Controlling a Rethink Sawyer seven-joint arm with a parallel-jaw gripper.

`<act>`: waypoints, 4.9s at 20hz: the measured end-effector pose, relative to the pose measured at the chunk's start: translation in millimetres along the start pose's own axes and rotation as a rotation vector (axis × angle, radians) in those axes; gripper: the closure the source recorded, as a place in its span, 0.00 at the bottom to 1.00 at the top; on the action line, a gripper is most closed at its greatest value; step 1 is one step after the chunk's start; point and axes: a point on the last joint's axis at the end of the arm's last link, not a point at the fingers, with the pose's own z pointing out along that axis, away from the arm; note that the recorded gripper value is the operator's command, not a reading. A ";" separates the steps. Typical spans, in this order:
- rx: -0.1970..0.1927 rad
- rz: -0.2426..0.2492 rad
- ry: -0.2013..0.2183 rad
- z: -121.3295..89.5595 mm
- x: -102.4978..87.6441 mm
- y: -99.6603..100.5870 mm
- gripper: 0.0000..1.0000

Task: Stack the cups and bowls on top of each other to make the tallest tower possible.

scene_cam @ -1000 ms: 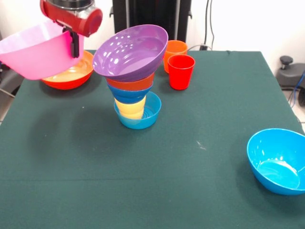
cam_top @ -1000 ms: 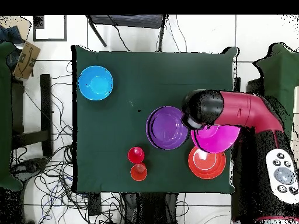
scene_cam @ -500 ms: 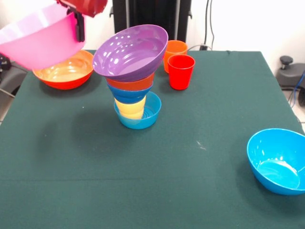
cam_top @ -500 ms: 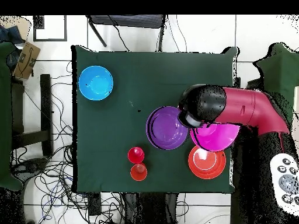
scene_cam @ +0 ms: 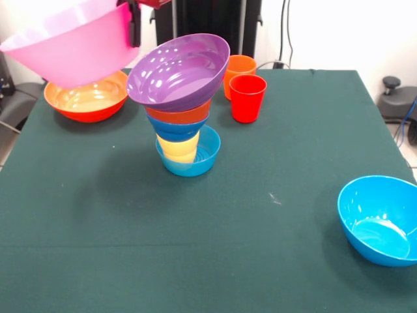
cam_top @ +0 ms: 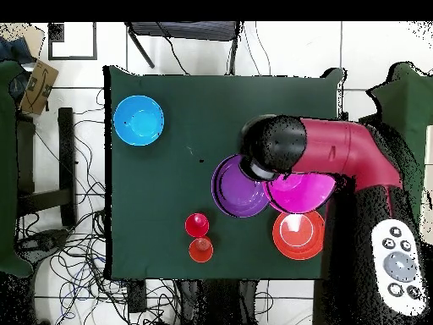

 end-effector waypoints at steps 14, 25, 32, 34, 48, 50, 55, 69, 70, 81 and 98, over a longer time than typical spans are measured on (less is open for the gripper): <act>-0.014 -0.071 -0.007 -9.6 20.7 53.1 1.00; -0.020 -0.130 0.006 0.3 36.1 94.9 1.00; -0.015 -0.160 0.016 7.9 46.6 114.3 1.00; -0.014 -0.165 0.017 8.2 48.8 117.4 1.00; -0.015 -0.190 0.023 6.7 63.5 138.6 1.00; -0.018 -0.192 0.023 6.0 64.9 141.2 1.00; -0.031 -0.190 0.032 2.0 69.8 147.6 1.00; -0.037 -0.167 0.041 -4.4 71.8 139.2 1.00; -0.036 -0.166 0.041 -4.2 71.5 138.5 1.00; -0.014 -0.137 0.047 -0.4 68.0 118.7 1.00; 0.025 -0.126 0.102 9.1 96.7 89.6 1.00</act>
